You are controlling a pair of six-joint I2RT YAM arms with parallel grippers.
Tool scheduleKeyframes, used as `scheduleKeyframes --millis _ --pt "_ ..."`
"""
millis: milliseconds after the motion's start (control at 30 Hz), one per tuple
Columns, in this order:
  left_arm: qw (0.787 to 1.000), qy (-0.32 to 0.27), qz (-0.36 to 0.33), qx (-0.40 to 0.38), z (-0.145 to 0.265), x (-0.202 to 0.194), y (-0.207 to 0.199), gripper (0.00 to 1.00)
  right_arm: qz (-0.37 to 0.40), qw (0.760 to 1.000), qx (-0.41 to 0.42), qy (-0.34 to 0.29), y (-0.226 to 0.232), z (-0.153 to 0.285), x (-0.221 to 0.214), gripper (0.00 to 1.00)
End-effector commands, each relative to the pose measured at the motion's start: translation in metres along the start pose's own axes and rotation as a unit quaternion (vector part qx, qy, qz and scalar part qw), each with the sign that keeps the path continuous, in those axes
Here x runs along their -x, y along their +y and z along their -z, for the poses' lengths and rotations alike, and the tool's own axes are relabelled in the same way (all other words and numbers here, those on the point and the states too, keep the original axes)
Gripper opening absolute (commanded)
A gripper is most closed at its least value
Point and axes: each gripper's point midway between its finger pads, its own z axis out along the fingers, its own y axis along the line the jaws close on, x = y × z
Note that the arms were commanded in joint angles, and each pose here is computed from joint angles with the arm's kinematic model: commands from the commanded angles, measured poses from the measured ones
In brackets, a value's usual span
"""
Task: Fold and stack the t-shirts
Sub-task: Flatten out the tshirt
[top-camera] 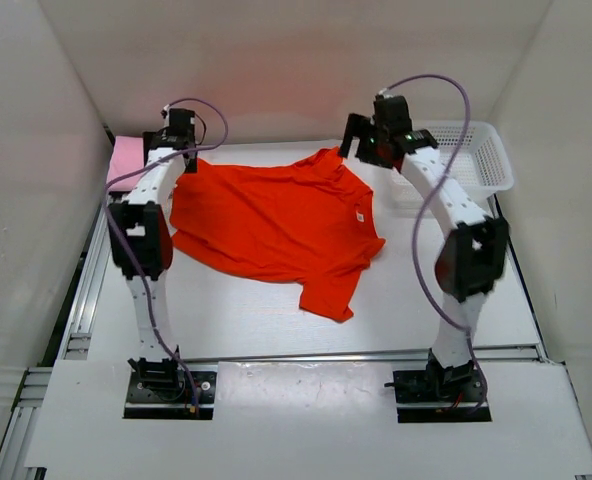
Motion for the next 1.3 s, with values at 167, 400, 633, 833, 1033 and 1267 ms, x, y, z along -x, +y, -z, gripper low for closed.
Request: scheduleKeyframes --millis 167,400,633,833,1033,1267 --pt "0.994 0.064 -0.026 -0.079 0.119 -0.084 0.064 0.52 0.103 0.983 0.041 0.148 -0.018 0.12 -0.158 0.94" --pt "0.973 0.194 -0.028 -0.126 0.06 -0.161 0.044 0.47 0.089 0.965 0.071 0.236 -0.033 0.138 -0.261 0.58" --pt "0.956 0.233 -0.016 -0.178 0.027 -0.178 0.014 0.63 0.102 0.945 0.064 0.305 -0.053 0.142 -0.327 0.52" --pt "0.95 0.229 -0.007 -0.212 0.021 -0.177 -0.004 0.71 0.084 0.938 0.076 0.328 -0.054 0.14 -0.356 0.52" --pt "0.948 0.231 0.005 -0.218 0.026 -0.18 0.004 0.71 0.105 0.921 0.08 0.367 -0.046 0.137 -0.374 0.5" --pt "0.953 0.201 0.026 -0.226 0.046 -0.163 0.02 0.62 0.123 0.915 0.06 0.379 -0.056 0.142 -0.379 0.5"
